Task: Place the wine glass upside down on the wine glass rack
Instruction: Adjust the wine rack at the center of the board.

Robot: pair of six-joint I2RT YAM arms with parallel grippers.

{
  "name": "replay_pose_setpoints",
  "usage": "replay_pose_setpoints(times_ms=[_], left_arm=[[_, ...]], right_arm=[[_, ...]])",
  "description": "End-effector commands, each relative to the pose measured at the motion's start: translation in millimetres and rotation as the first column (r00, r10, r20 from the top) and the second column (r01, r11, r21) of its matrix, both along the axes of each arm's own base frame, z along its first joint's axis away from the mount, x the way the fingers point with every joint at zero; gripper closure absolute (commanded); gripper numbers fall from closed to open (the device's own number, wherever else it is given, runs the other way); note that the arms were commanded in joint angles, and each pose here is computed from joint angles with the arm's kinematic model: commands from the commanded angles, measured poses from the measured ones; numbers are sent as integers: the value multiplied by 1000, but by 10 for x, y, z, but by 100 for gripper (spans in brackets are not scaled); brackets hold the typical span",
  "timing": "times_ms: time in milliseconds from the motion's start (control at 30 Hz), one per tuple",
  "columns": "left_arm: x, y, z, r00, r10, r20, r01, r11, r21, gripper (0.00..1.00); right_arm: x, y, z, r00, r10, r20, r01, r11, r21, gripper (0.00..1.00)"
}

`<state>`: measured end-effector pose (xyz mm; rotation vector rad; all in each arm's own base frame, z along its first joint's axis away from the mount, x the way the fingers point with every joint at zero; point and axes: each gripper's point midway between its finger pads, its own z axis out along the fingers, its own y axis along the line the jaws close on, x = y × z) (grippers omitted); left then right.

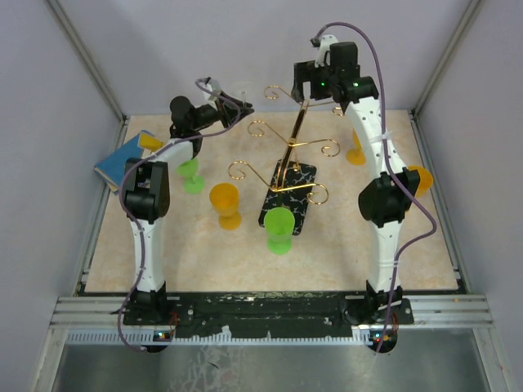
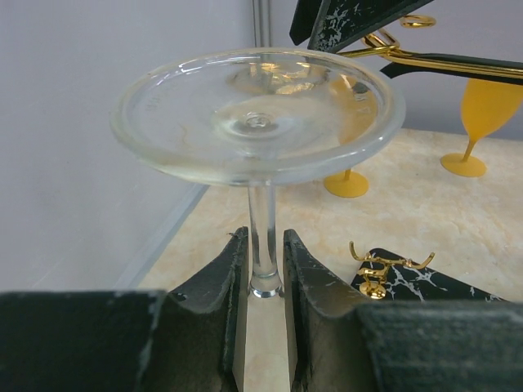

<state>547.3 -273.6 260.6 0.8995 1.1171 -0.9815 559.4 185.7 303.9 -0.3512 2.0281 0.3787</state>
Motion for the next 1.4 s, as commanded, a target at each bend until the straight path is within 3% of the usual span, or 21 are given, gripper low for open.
replay_pose_setpoints(times_ms=[0, 333, 700, 967, 1367], left_arm=[[-127, 141, 411, 994, 16, 109, -16, 1000, -2, 100], [-327, 79, 439, 994, -60, 93, 58, 998, 17, 100], [-528, -206, 258, 987, -156, 49, 153, 986, 60, 100], [-402, -418, 282, 983, -169, 74, 166, 985, 40, 100], [-215, -578, 92, 986, -159, 41, 157, 986, 53, 100]], right_arm=[[-142, 426, 114, 989, 144, 27, -145, 989, 37, 1], [-189, 572, 141, 978, 206, 43, -209, 977, 52, 1], [24, 187, 469, 986, -34, 165, 33, 999, 3, 1], [-1, -57, 987, 909, -159, 385, 143, 987, 69, 1], [100, -141, 1005, 894, -190, 406, 196, 980, 29, 1]])
